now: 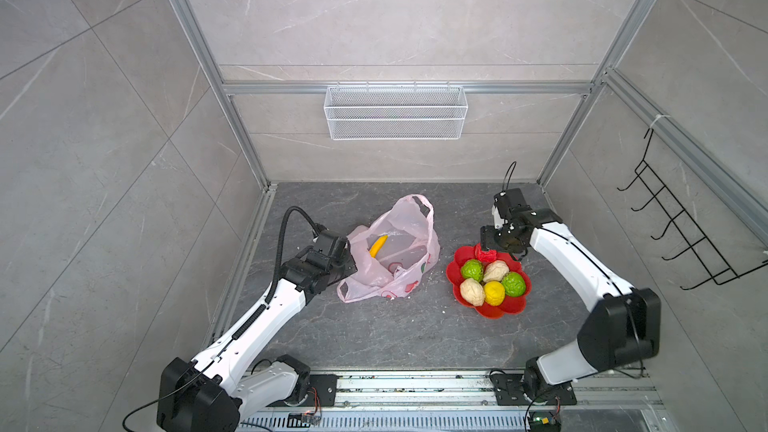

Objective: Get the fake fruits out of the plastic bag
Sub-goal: 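Move the open right gripper from the plate into the bag's mouth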

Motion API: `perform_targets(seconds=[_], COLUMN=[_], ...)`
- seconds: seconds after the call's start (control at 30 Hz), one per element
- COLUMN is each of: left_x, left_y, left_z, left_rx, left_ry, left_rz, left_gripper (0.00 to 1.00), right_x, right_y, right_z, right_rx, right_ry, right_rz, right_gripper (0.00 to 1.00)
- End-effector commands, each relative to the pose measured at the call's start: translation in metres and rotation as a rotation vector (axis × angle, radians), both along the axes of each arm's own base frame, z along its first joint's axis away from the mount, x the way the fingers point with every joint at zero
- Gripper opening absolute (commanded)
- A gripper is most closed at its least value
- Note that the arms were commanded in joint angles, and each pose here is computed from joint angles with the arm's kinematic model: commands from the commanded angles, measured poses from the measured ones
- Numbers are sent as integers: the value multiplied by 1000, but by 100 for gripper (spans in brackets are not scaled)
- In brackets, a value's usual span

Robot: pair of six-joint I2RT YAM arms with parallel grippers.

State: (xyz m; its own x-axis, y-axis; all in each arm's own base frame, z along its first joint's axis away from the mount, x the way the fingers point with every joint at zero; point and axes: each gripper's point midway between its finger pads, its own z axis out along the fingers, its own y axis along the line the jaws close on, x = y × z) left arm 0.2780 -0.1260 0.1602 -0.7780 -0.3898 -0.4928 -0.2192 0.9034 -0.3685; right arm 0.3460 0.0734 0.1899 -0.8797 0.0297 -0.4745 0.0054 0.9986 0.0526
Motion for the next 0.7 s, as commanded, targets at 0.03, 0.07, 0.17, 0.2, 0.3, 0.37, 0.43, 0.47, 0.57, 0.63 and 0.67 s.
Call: perform_targets(seconds=[0.03,0.07,0.17,0.2,0.3,0.37,0.43,0.47,0.57,0.63,0.67], left_x=[-12,-14,-21,-23,-29,-33,-35,-36,-38,-38,-39], left_y=[4,4,4,5,9,11,11,11,10,9,10], left_z=[-13,-17,-25,-27,-26,-25,-24,-24,-25,-23,-23], left_rx=[15,16,23,24,19,11,3,-2,-13,-26,-29], left_ry=[26,41,73,78,74,67,61,60,59,49,47], left_rz=[-24,-31,-45,-47,-42,-36,-33,-34,-37,-38,-36], left_gripper=[0,0,0,0,0,0,0,0,0,0,0], right_x=[-49,-57,-81,-88,-104,-110,-114,-113,-106,-92,-86], right_y=[54,67,114,131,179,214,252,270,311,329,333], right_z=[68,75,91,96,100,100,95,92,75,60,51], right_rx=[110,125,215,243,288,305,340,360,387,399,390], right_ry=[-91,-102,-137,-153,-180,-195,-193,-193,-170,-175,-173], right_rz=[138,166,244,272,348,387,430,439,448,404,377], right_gripper=[63,62,58,56,55,53,50,49,44,41,41])
